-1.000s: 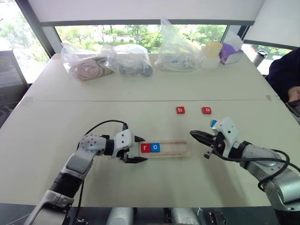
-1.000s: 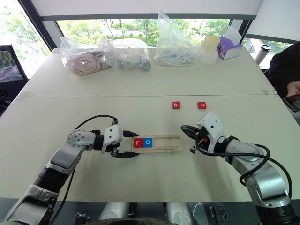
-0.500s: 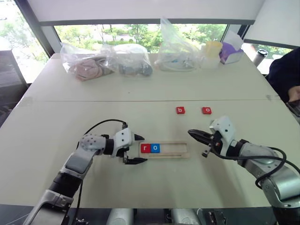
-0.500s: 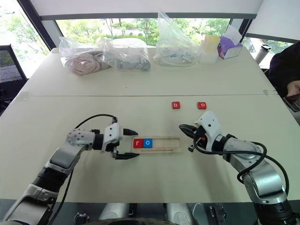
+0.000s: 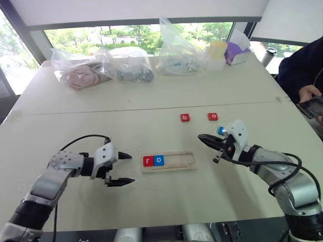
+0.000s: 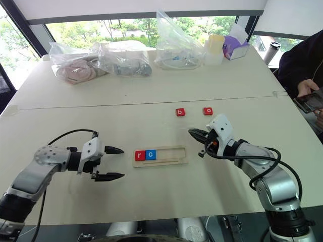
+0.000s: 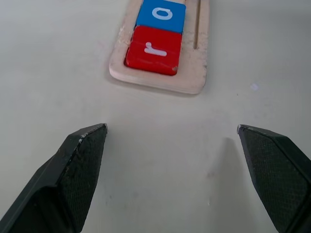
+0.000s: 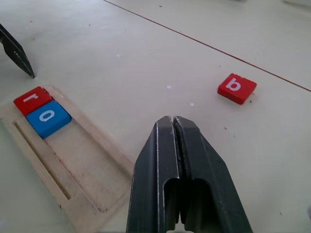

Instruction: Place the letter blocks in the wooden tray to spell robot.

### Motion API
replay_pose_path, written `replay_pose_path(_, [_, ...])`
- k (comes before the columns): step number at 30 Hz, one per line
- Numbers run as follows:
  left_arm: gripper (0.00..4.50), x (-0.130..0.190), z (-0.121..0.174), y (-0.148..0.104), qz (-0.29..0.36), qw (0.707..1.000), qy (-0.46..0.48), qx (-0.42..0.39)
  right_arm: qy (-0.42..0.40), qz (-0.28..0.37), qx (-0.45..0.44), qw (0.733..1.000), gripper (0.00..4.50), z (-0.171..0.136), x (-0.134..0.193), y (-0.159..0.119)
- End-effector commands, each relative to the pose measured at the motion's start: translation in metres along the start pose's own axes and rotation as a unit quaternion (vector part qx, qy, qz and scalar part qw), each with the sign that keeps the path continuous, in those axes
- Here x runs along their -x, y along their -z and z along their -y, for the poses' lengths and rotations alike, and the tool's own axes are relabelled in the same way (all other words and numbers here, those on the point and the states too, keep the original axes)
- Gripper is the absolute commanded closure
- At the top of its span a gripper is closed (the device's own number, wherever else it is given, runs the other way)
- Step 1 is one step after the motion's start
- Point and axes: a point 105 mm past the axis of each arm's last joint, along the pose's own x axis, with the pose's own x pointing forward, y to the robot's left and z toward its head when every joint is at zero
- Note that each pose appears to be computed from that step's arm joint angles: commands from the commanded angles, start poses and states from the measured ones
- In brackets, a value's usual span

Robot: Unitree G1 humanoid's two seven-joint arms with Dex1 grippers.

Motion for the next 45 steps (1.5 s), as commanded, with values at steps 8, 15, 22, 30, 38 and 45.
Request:
replay_pose_path(8, [0.0,0.027,-0.023,-0.045,0.102,0.991,-0.063,0.053,0.052,0.002,-0.021,0.998,3.57,0.007,-0.043,-0.019])
replay_pose_path(15, [0.0,0.024,-0.024,-0.064,0.126,0.988,-0.076,0.041,0.174,-0.019,-0.067,0.982,0.02,0.03,-0.067,-0.026])
replay_pose_path(22, [0.0,0.022,-0.023,-0.064,0.135,0.986,-0.083,0.05,0.23,-0.041,-0.08,0.969,0.02,0.036,-0.085,-0.014])
replay_pose_path(30, [0.0,0.022,-0.024,-0.065,0.134,0.986,-0.092,0.048,0.262,-0.054,-0.086,0.96,0.02,0.04,-0.105,-0.009])
replay_pose_path(38, [0.0,0.021,-0.023,-0.062,0.128,0.985,-0.104,0.046,0.293,-0.068,-0.108,0.948,0.02,0.044,-0.117,-0.005])
replay_pose_path(45, [0.0,0.02,-0.024,-0.062,0.128,0.984,-0.113,0.045,0.307,-0.087,-0.118,0.94,0.83,0.044,-0.117,0.005])
